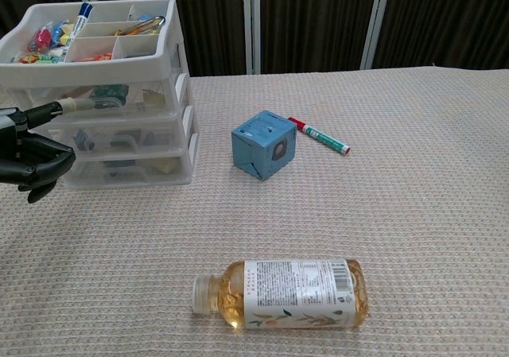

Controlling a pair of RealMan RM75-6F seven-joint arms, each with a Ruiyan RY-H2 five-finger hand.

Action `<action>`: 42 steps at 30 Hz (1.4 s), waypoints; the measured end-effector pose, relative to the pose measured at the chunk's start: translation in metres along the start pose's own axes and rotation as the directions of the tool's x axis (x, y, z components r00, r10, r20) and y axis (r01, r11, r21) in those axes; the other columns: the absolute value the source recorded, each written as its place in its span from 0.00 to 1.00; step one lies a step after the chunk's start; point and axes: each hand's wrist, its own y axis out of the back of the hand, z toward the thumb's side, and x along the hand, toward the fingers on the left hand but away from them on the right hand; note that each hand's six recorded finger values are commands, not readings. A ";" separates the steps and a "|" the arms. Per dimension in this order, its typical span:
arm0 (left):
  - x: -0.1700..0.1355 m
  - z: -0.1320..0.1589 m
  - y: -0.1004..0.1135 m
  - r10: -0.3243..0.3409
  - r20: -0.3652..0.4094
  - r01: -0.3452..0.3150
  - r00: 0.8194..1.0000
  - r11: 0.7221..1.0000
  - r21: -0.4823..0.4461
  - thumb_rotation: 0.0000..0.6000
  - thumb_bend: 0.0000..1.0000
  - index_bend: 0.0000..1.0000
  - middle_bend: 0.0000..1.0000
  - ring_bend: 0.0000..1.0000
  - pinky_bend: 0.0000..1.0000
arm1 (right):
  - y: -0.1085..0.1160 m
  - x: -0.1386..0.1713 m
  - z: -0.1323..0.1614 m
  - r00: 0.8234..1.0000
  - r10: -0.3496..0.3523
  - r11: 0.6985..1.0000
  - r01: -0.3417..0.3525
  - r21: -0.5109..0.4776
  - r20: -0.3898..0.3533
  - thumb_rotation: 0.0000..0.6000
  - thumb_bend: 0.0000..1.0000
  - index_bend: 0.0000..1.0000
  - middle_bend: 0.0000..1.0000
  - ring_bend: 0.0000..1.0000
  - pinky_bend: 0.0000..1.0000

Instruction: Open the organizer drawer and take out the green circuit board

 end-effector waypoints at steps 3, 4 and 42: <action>0.004 0.000 -0.003 0.007 0.002 -0.007 1.000 1.000 -0.011 1.00 0.57 0.00 0.76 0.82 0.73 | 0.001 0.000 -0.001 1.000 0.000 1.000 0.000 -0.008 0.000 1.00 0.03 0.09 0.00 0.00 0.00; 0.006 -0.001 -0.004 0.010 -0.002 -0.010 1.000 1.000 -0.016 1.00 0.57 0.00 0.76 0.82 0.73 | 0.002 0.000 -0.001 1.000 0.000 1.000 0.000 -0.010 0.000 1.00 0.03 0.09 0.00 0.00 0.00; 0.037 -0.004 -0.019 -0.038 -0.046 0.035 0.998 0.998 -0.059 1.00 0.57 0.00 0.76 0.82 0.73 | 0.000 0.000 0.000 1.000 0.010 1.000 -0.010 -0.015 -0.007 1.00 0.03 0.09 0.00 0.00 0.00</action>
